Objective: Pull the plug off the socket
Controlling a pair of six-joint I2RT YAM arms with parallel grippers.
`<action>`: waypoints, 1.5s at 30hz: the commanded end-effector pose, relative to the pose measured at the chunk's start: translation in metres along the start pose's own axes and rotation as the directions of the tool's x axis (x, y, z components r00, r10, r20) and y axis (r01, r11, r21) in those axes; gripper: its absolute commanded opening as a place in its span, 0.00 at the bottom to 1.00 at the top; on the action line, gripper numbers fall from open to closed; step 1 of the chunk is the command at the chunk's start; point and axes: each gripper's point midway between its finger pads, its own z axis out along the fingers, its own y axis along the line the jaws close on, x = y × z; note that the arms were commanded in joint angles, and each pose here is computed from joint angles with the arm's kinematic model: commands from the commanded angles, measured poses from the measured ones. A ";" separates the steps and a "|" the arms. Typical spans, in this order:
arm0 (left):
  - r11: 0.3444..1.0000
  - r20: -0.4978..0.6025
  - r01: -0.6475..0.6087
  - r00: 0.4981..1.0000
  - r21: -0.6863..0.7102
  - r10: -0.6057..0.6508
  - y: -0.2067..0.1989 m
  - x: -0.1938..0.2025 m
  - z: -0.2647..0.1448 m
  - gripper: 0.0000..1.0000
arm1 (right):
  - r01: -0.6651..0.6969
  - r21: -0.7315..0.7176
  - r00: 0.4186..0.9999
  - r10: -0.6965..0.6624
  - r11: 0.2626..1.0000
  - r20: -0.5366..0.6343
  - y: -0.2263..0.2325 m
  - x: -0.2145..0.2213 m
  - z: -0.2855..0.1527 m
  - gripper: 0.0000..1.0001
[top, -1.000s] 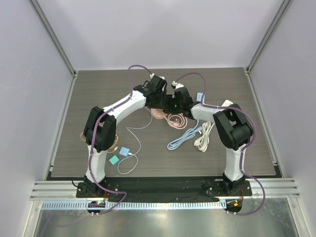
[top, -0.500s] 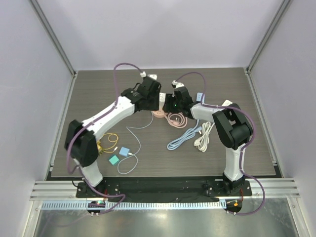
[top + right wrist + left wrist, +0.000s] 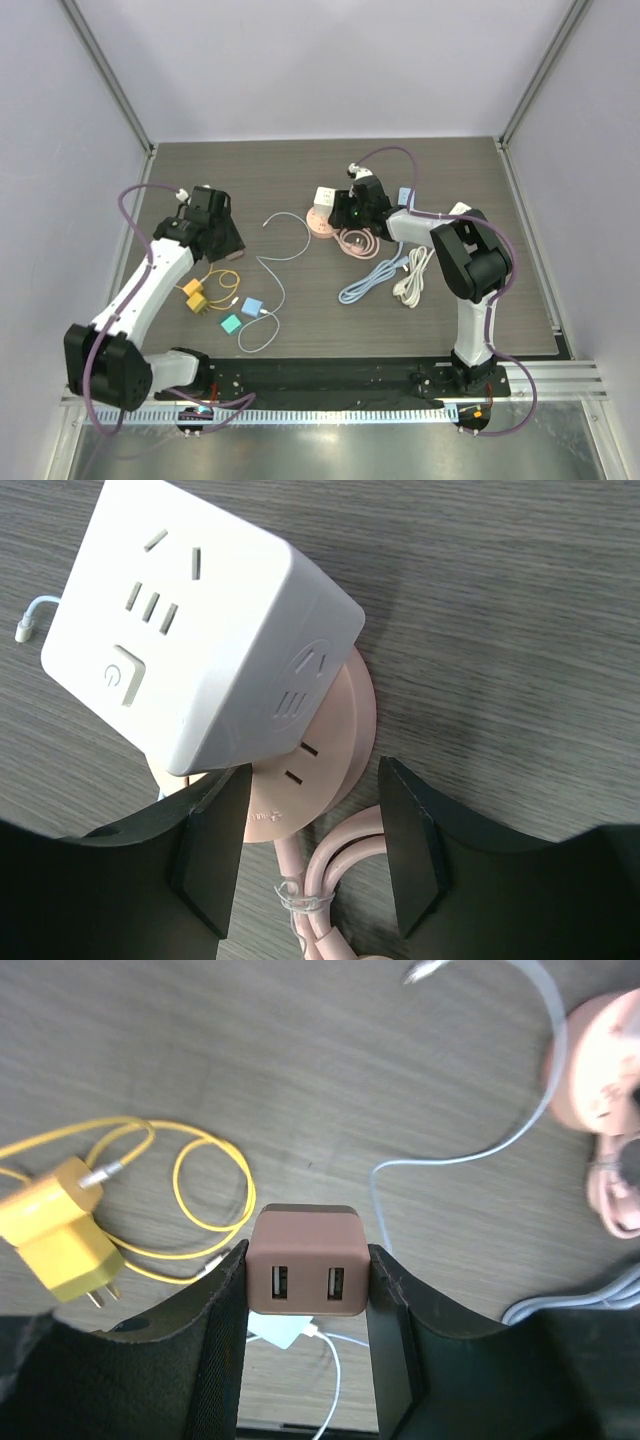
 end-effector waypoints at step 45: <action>0.937 0.142 -0.208 0.974 0.281 0.174 -0.134 -0.043 -0.004 0.81 | 0.097 -0.061 0.991 -0.102 0.993 -0.086 0.003 0.038 -0.052 0.73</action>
